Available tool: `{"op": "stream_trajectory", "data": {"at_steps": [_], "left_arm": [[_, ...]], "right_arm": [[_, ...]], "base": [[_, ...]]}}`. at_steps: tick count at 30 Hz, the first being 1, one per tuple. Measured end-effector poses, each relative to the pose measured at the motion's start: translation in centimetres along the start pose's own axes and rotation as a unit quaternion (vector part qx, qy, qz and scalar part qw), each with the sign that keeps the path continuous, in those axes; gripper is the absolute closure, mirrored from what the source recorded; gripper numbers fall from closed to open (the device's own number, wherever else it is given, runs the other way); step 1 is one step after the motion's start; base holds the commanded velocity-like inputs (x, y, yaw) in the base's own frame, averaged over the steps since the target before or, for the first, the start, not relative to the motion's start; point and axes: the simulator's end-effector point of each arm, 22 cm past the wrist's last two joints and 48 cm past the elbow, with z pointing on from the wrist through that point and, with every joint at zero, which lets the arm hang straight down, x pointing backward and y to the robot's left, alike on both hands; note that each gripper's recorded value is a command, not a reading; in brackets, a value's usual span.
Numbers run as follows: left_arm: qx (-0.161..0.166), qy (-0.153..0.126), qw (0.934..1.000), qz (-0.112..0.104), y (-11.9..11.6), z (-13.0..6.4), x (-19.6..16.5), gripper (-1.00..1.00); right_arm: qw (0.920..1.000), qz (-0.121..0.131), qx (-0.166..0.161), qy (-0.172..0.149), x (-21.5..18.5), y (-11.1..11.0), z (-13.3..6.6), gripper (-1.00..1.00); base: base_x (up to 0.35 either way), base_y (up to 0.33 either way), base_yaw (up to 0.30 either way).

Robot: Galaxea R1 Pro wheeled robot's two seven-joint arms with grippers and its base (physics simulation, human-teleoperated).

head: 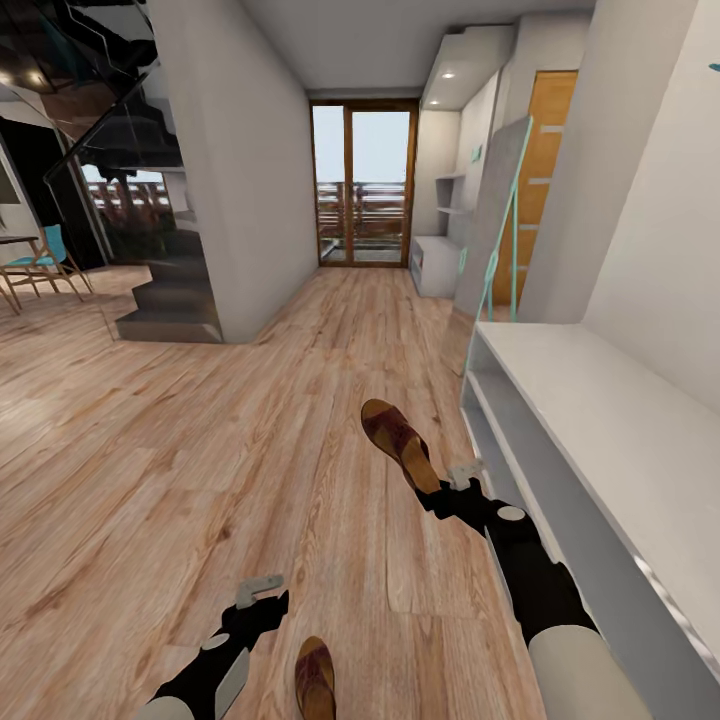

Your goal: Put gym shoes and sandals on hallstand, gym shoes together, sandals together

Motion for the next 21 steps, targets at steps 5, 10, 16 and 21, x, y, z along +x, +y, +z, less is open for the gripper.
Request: {"op": "stream_trajectory", "data": {"at_steps": [5, 10, 16, 21], "left_arm": [[-0.001, -0.001, 1.0000, -0.001, 0.1, 0.0, 0.0, -1.00], [0.000, -0.003, 1.0000, -0.001, 0.1, 0.0, -0.1, -1.00], [0.002, -0.001, 1.0000, -0.002, 0.0, 0.4, 0.8, -1.00], [0.003, -0.001, 1.0000, -0.002, 0.0, 1.0, 1.9, -1.00]], "right_arm": [[1.0000, 0.000, 0.000, 0.000, 0.0, 0.0, 0.0, 1.00], [1.0000, 0.000, 0.000, 0.000, 0.0, 0.0, 0.0, 1.00], [1.0000, 0.000, 0.000, 0.000, 0.9, 0.1, 0.2, 1.00], [1.0000, 0.000, 0.000, 0.000, 2.0, 0.2, 0.5, 1.00]], "base": [[0.027, 0.000, 0.000], [0.005, 0.000, 0.000], [0.000, 0.000, 0.000], [0.000, 0.000, 0.000]]}}
